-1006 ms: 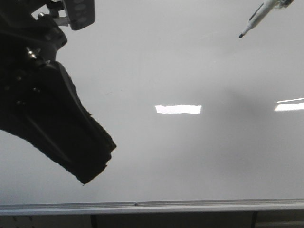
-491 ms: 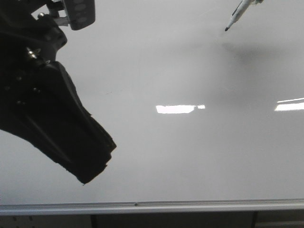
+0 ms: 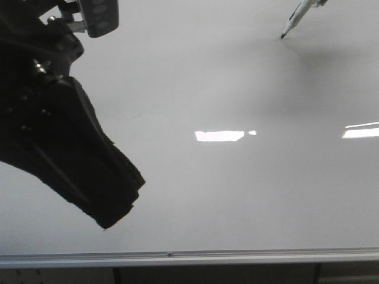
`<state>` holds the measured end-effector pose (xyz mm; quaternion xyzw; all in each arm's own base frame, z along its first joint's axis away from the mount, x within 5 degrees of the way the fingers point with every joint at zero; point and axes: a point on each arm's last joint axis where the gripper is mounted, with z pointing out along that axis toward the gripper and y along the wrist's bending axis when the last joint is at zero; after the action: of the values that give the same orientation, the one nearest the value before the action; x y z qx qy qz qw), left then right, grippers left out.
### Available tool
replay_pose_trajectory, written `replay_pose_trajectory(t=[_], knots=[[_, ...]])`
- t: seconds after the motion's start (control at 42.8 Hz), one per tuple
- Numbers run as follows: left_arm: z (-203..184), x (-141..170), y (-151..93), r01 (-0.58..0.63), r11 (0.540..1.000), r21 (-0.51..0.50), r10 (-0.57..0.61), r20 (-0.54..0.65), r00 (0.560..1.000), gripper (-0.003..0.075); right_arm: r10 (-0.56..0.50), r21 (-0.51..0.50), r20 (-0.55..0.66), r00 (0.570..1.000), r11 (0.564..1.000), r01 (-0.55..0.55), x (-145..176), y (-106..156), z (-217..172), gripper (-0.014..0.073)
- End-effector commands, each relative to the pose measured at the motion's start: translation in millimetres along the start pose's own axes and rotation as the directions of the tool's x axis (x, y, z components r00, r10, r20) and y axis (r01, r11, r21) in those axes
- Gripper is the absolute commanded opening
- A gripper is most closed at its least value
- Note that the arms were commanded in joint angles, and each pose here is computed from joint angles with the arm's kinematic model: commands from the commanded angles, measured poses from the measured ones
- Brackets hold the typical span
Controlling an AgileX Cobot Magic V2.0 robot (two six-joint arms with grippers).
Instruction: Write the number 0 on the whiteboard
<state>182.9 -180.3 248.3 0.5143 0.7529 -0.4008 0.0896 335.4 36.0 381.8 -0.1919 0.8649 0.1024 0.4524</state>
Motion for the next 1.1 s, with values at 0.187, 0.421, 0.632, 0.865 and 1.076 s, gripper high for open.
replay_pose_trajectory(t=[0.187,0.421,0.632,0.865,1.076], knots=[[-8.8,-12.7,-13.2,-0.025,0.999,0.025,0.023,0.074,0.997,-0.002,-0.002,0.042,0.101,0.995,0.999,-0.002,-16.1,-2.0,-14.1,-0.0059],[-8.8,-12.8,-13.0,-0.025,0.999,0.023,0.023,0.075,0.997,-0.002,-0.023,0.041,0.059,0.998,0.999,0.02,-12.1,-2.4,-11.9,-0.0059],[-8.8,-12.8,-13.0,-0.025,0.999,0.023,0.023,0.075,0.997,-0.002,-0.032,0.039,0.041,0.999,0.999,0.031,-10.5,-2.3,-11.8,-0.0059],[-8.8,-12.9,-12.9,-0.025,0.999,0.021,0.023,0.075,0.997,-0.002,-0.037,0.033,0.007,0.999,0.999,0.037,-6.5,-4.0,-5.3,-0.0059],[-8.8,-12.9,-12.9,-0.025,0.999,0.021,0.023,0.075,0.997,-0.002,-0.037,0.036,-0.03,0.999,0.999,0.038,-2.2,-6.1,-0.3,-0.0059]])
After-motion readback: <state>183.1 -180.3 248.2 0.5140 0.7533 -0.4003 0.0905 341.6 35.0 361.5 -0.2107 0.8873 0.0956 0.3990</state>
